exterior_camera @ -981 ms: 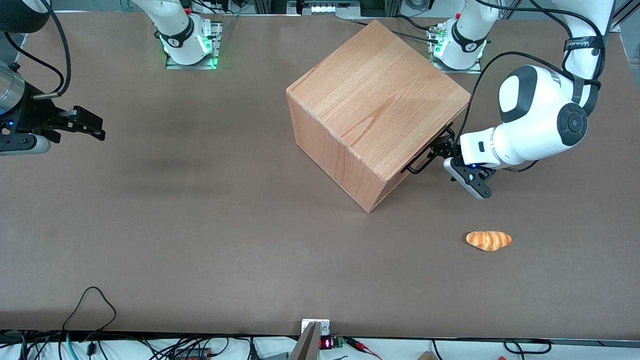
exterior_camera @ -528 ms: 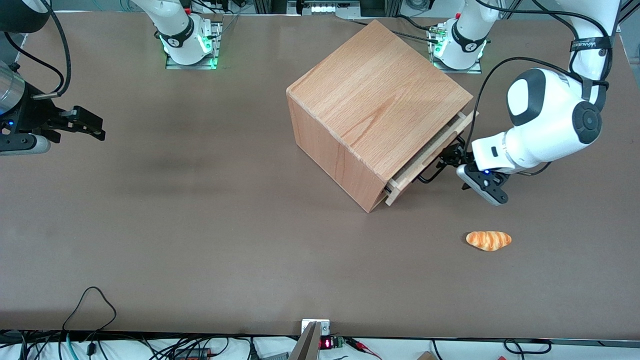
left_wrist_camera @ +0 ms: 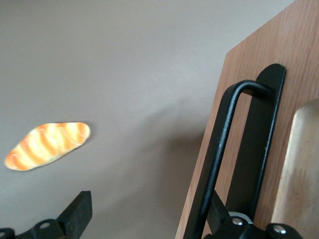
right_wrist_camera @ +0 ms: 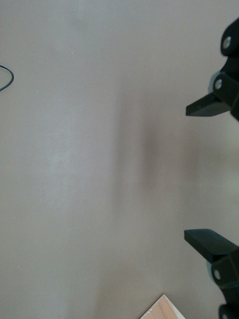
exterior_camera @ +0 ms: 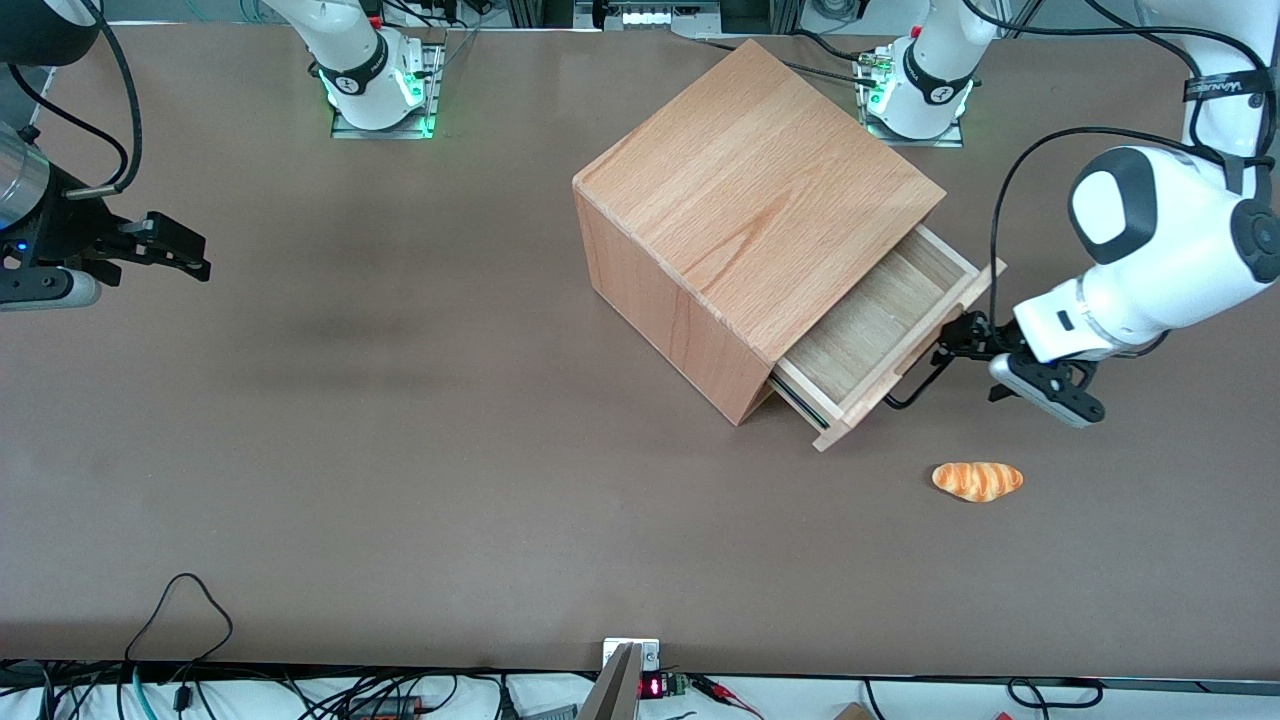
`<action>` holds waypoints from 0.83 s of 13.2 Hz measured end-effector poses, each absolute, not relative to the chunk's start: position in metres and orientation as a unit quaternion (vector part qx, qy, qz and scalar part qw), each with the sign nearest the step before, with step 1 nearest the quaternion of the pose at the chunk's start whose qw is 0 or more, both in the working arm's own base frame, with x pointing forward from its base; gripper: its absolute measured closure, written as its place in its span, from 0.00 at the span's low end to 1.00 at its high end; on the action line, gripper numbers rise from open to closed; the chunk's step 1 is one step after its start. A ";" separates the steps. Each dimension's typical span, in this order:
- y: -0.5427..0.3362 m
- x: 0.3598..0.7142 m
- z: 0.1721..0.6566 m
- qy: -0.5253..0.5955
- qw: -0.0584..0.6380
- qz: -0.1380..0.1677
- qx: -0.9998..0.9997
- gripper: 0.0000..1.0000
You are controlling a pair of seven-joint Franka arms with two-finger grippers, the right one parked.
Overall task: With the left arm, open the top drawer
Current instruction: 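Pull the handle away from the cabinet with the left gripper, sliding the drawer out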
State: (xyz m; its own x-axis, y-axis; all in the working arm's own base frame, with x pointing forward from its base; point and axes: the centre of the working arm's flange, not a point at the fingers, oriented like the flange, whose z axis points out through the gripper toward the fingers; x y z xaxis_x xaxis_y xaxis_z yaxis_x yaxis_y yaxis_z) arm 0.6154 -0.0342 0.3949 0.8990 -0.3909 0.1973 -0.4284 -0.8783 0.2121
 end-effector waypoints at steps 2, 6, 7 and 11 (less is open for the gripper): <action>-0.019 0.619 0.397 -0.197 0.117 0.090 0.969 0.00; 0.006 0.626 0.403 -0.175 0.098 0.123 0.972 0.00; 0.011 0.626 0.404 -0.170 0.095 0.127 0.972 0.00; 0.021 0.629 0.409 -0.161 0.089 0.137 0.973 0.00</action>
State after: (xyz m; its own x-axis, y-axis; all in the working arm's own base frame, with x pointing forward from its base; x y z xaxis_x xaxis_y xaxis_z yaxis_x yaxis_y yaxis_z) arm 0.6288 0.0209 0.4085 0.9102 -0.2899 0.2959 -0.3387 -0.9321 0.1284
